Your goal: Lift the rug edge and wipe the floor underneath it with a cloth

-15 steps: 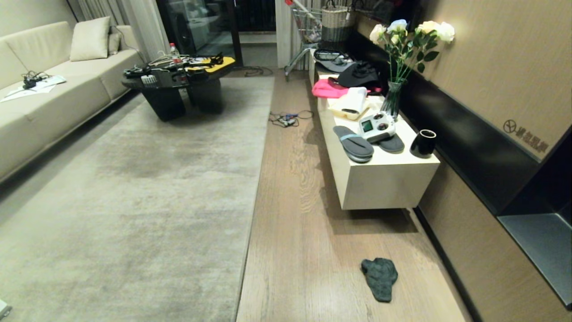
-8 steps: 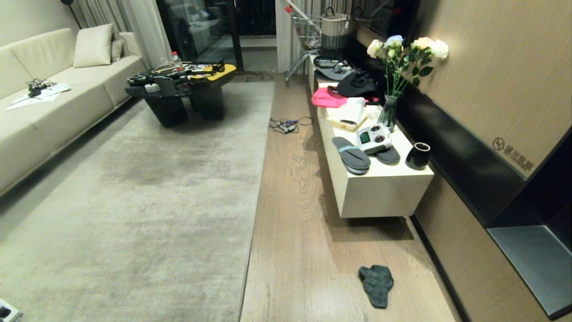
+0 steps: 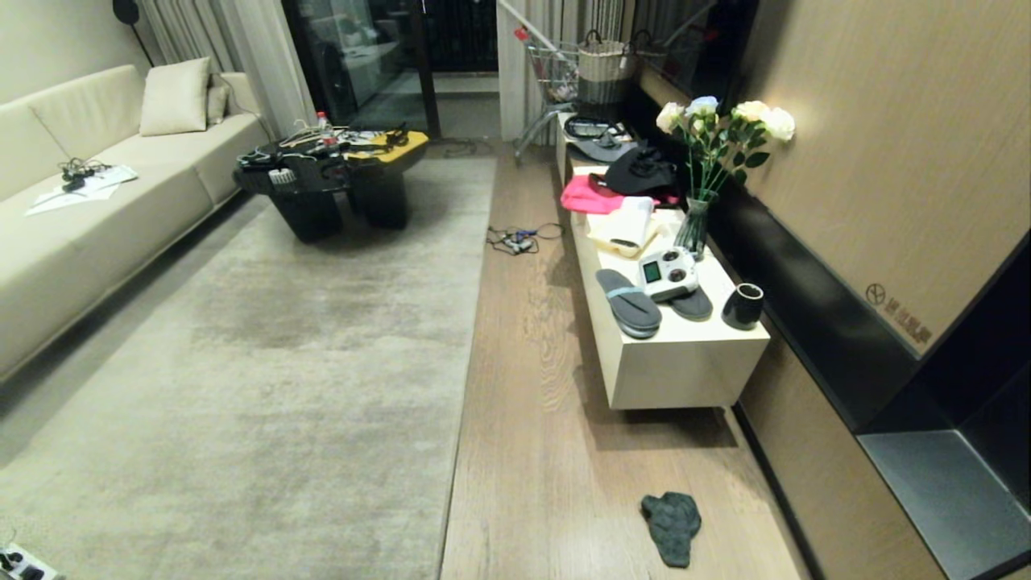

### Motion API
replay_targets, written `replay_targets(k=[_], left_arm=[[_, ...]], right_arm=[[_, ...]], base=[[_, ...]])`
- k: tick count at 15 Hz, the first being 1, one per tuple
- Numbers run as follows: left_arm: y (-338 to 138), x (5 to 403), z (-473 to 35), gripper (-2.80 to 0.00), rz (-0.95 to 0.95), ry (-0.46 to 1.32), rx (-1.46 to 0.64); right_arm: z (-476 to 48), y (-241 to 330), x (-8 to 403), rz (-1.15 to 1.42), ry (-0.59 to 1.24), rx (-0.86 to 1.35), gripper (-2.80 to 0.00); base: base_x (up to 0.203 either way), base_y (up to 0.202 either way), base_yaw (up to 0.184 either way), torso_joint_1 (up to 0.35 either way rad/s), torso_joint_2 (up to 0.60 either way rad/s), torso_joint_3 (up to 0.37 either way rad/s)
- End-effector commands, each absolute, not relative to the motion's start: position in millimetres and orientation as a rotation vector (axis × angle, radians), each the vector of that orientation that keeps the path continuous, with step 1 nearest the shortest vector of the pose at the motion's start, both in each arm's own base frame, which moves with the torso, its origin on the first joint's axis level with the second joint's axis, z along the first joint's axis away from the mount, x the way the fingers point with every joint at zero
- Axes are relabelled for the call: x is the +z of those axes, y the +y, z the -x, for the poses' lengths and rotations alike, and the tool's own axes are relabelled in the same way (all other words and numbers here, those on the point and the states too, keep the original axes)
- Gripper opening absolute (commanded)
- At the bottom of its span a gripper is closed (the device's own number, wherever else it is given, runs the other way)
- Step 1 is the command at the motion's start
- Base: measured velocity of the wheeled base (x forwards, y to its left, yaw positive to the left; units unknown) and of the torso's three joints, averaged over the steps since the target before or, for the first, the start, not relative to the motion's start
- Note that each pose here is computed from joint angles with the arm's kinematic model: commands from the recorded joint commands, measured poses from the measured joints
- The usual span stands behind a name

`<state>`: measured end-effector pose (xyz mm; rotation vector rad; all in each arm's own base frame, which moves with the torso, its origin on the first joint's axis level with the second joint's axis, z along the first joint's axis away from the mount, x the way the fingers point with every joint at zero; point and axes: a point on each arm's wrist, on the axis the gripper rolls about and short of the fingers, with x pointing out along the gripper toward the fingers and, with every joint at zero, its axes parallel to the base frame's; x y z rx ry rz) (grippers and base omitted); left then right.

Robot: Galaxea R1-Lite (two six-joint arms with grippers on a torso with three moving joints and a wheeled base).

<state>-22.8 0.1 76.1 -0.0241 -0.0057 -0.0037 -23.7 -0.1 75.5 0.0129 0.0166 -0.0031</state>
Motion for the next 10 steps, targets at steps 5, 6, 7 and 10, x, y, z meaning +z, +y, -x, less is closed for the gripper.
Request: replay_targets(k=[5,6,7,10], left_arm=[[0.1,76.1,22.7,-2.80,0.025,-0.005,-0.003],[0.1,76.1,22.7,-2.80,0.025,-0.005,-0.003],[0.1,76.1,22.8,-2.80,0.025,-0.005,-0.003],[0.1,76.1,22.7,-2.80,0.025,-0.005,-0.003]], right_arm=[[23.5,-0.1,75.2,-0.009,0.018,-0.003,-2.80],[23.5,-0.1,75.2,-0.009,0.018,-0.003,-2.80],[23.5,-0.1,75.0,-0.010,0.020,-0.003,-2.80],[23.5,-0.1,75.1,-0.014,0.020,-0.003,-2.80]], base=[[0.000,0.000,0.000,0.155,-0.51,-0.362],[0.000,0.000,0.000,0.181,-0.53,-0.354],[0.000,0.000,0.000,0.188,-0.54,-0.369],[0.000,0.000,0.000,0.198,-0.57,-0.362]])
